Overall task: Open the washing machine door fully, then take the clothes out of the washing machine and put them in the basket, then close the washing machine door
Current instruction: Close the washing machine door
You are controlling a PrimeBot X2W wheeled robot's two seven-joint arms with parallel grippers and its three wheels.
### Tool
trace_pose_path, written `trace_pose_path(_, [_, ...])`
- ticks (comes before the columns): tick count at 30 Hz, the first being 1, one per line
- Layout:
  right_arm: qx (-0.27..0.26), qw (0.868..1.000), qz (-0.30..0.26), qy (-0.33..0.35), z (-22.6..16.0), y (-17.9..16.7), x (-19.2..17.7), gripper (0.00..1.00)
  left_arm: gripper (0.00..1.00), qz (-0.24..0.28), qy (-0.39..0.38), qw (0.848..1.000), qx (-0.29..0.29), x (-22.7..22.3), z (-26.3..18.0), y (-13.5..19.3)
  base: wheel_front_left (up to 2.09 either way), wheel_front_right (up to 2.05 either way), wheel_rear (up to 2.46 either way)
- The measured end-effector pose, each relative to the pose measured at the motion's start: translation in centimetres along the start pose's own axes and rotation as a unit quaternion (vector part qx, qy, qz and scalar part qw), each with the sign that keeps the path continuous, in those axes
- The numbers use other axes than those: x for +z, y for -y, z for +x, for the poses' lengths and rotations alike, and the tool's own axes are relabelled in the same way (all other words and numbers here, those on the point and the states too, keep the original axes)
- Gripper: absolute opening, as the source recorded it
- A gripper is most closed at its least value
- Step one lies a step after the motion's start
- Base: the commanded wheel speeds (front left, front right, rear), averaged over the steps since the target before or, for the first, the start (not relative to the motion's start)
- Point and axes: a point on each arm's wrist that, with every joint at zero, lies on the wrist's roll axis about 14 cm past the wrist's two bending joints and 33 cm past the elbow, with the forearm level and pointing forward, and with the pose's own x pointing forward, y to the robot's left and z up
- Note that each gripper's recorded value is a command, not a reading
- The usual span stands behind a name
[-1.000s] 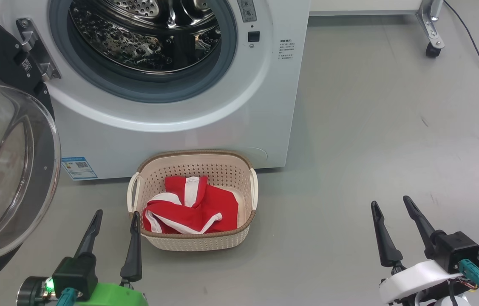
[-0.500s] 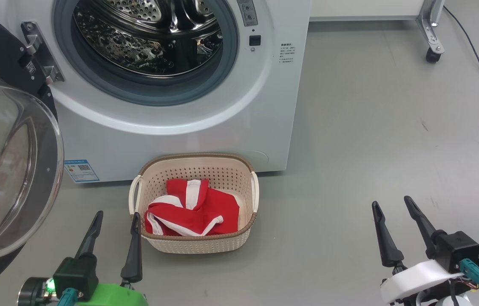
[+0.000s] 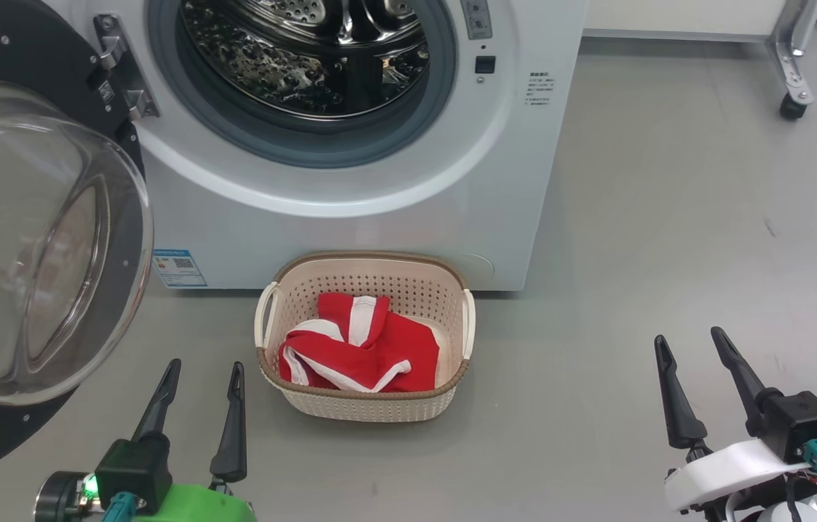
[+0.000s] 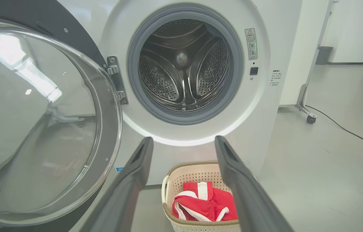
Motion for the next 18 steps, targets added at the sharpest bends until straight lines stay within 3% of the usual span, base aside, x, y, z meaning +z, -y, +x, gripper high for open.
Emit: trace_pose_path(18, [0.107,0.994,0.002,-0.018,3.6,-6.2,-1.1,1.00,1.00,0.010,0.014,0.993,0.116,0.8,-3.7,-6.4,0.00,0.00,0.00])
